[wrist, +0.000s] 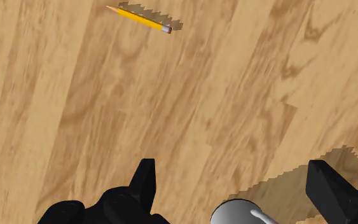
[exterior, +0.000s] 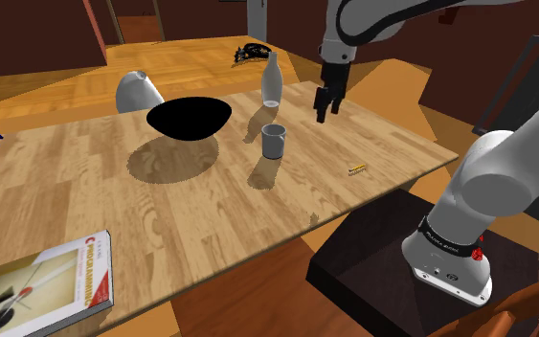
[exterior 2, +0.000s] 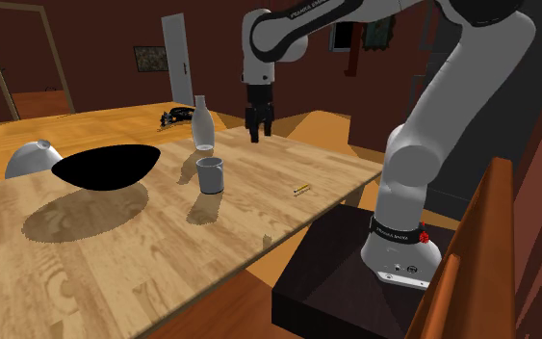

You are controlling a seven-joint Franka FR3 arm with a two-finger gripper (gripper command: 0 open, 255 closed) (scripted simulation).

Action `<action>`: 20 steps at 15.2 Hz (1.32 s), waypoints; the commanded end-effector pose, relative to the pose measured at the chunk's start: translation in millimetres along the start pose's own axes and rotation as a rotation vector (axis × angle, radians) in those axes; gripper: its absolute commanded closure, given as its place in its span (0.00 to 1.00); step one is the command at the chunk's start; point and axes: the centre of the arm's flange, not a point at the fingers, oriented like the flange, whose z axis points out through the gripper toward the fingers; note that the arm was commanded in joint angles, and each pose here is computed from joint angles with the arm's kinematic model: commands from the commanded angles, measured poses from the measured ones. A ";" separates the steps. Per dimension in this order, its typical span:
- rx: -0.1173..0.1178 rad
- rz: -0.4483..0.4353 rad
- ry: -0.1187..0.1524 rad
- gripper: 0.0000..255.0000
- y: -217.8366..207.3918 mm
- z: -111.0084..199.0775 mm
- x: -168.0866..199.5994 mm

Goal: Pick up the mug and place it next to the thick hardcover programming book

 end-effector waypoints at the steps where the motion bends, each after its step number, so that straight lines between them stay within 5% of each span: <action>1: 0.003 -0.007 0.021 0.00 1.5 12.3 24.0; 13: 0.022 -0.045 0.124 0.00 0.0 71.0 153.8; 20: 0.022 -0.045 0.124 0.00 -0.9 107.7 158.4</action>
